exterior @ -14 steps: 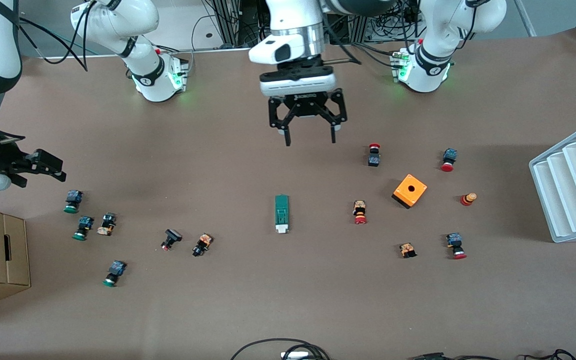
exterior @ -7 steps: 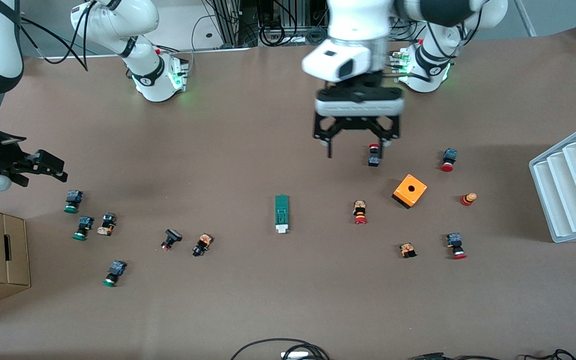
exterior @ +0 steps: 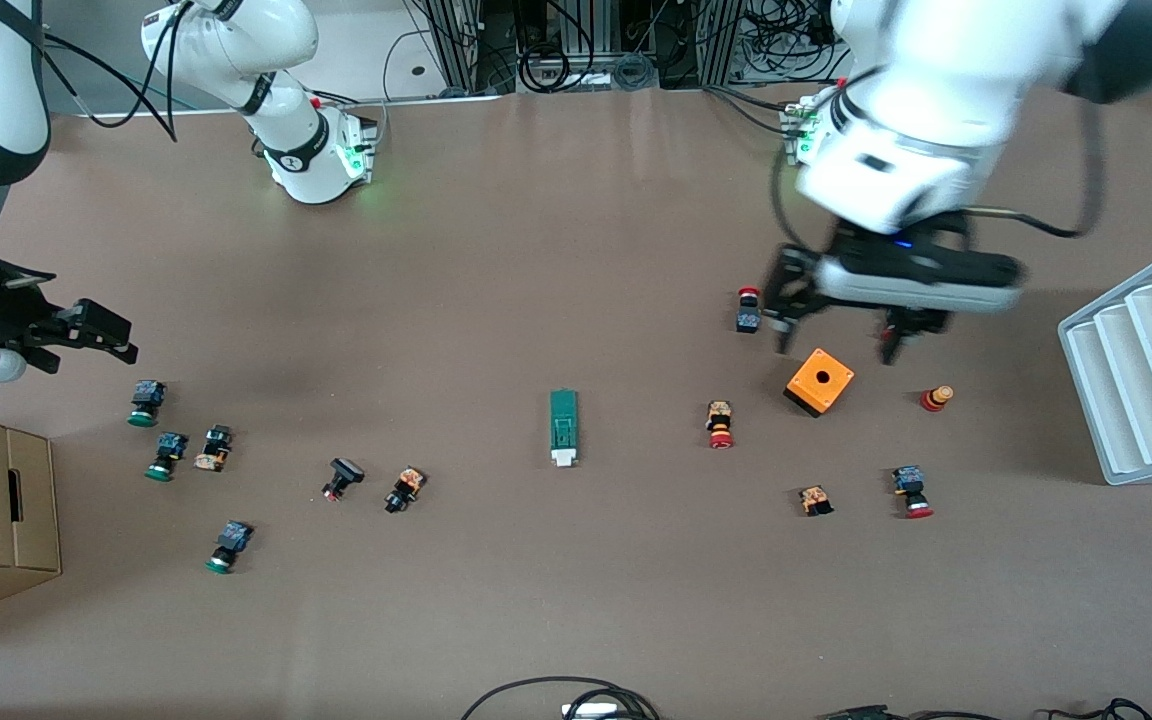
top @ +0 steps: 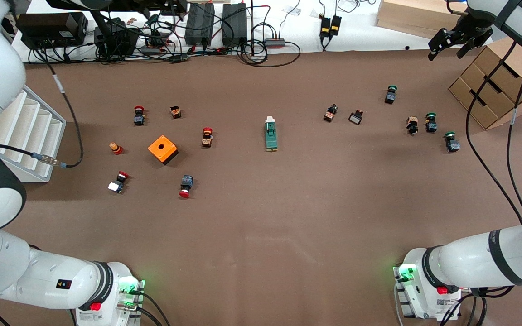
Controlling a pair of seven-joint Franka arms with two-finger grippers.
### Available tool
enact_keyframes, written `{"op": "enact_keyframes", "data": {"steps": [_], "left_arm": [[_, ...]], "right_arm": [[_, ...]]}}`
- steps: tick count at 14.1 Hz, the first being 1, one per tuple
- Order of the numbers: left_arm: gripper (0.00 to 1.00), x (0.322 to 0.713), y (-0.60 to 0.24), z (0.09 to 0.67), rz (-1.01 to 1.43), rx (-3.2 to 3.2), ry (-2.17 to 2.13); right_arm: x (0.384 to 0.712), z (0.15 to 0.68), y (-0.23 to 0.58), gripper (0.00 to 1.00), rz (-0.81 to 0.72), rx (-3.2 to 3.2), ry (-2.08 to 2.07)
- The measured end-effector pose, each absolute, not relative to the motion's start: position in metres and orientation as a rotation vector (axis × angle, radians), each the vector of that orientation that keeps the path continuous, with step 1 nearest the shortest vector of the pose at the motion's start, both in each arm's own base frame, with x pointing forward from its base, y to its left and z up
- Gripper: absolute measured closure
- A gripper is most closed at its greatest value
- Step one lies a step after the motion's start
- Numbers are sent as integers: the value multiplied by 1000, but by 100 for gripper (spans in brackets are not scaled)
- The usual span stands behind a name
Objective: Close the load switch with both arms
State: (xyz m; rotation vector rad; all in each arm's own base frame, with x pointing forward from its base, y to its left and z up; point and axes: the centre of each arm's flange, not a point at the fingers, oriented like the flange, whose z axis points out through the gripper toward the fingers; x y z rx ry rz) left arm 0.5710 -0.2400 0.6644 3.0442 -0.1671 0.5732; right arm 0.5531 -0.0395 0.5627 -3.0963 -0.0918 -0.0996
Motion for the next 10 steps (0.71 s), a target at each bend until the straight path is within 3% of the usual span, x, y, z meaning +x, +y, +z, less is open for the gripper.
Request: {"op": "enact_keyframes", "data": {"steps": [10], "left_arm": [[0, 583, -86, 641, 172, 3106, 63]], "right_arm": [[553, 563, -39, 0, -99, -3096, -91]]}}
